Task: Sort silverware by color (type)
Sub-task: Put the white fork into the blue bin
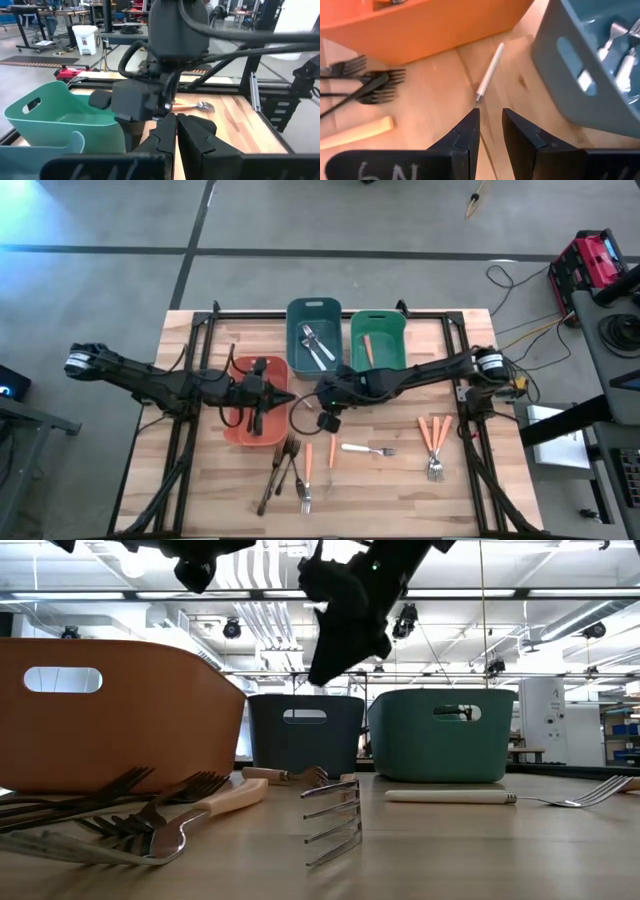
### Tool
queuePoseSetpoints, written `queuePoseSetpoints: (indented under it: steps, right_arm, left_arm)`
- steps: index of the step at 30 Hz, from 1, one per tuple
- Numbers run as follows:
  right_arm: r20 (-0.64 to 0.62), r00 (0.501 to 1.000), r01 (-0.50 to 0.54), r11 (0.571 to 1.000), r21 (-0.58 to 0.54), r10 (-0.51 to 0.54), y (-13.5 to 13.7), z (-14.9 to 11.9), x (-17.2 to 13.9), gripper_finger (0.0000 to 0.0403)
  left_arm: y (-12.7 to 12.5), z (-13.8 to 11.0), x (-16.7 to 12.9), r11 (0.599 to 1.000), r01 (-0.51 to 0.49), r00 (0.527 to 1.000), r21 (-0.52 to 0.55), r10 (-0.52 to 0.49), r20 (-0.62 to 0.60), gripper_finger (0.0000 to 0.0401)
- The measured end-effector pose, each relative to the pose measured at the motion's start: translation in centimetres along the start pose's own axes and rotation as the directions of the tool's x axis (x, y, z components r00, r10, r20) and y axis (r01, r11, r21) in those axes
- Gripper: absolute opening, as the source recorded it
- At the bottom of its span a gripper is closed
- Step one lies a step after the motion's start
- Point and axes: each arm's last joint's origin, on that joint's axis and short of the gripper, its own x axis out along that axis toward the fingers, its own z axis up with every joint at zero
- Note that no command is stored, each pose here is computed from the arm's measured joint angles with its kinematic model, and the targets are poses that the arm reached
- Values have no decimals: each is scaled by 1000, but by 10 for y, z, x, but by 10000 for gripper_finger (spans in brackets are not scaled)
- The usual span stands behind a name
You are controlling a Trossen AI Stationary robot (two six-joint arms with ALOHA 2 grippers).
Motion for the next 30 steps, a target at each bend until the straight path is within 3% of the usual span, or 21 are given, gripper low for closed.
queuePoseSetpoints:
  steps: [13, 24, 30]
  right_arm:
    - [-64, 998, 13, 999, -51, -17, 10, -14, 40, 75]
    - [-38, 999, -4, 998, -55, 2, 16, -15, 45, 61]
    - [-22, 999, -42, 988, -147, 39, 34, -22, 56, 84]
  left_arm:
    - [1, 3, -7, 998, -40, 999, 49, 39, 4, 0]
    - [2, 2, -8, 996, -58, 998, 70, 59, -13, 0]
    - [2, 1, -8, 996, -58, 998, 71, 59, -17, 0]
